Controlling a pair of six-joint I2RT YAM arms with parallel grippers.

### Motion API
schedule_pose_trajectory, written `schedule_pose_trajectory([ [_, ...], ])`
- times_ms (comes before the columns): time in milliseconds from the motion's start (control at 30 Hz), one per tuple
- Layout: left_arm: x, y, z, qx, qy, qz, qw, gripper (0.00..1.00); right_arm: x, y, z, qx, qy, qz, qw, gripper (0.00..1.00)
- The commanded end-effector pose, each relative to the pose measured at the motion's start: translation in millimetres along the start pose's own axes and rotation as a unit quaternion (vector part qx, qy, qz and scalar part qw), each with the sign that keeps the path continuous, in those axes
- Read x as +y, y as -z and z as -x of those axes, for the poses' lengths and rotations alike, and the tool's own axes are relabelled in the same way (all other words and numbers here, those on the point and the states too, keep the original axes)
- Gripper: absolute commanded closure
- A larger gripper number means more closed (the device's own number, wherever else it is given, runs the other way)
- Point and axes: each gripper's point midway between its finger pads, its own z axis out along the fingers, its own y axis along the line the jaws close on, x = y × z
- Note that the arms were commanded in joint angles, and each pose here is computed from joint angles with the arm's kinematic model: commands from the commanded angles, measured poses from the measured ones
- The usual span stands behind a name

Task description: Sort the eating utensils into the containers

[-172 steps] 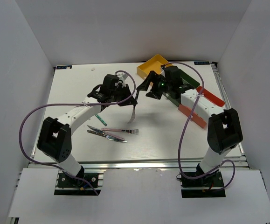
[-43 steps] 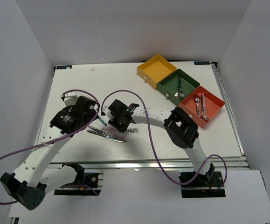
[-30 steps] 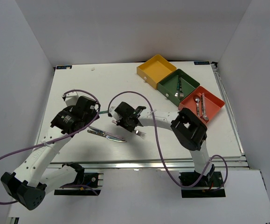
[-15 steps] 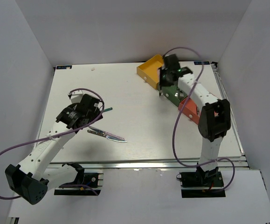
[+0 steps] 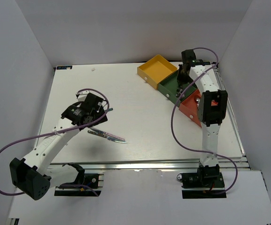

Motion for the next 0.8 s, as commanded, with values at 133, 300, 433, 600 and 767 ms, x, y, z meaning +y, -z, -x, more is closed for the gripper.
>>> schedule_pose_trajectory([
  [133, -11.1, -0.9, 4.0, 0.005, -0.012, -0.017, 1.000, 0.02, -7.0, 19.6, 21.1, -0.031, 0.031, 0.007, 0.999, 0.90],
  [300, -17.6, -2.6, 8.1, 0.006, -0.015, -0.021, 1.000, 0.02, -7.7, 35.8, 24.4, -0.036, 0.035, 0.008, 0.999, 0.57],
  [433, -18.2, -3.8, 6.7, 0.008, -0.010, -0.021, 1.000, 0.02, -6.4, 54.7, 27.5, -0.046, 0.037, 0.013, 0.998, 0.44],
  [600, -10.7, -8.8, 0.0, 0.014, 0.012, 0.004, 1.000, 0.02, 33.3, 87.5, 13.7, -0.059, 0.102, 0.053, 0.992, 0.44],
  [767, 7.4, -19.2, -13.4, 0.025, 0.080, 0.078, 0.993, 0.02, 88.5, 122.9, -51.3, -0.054, 0.162, 0.099, 0.980, 0.43],
])
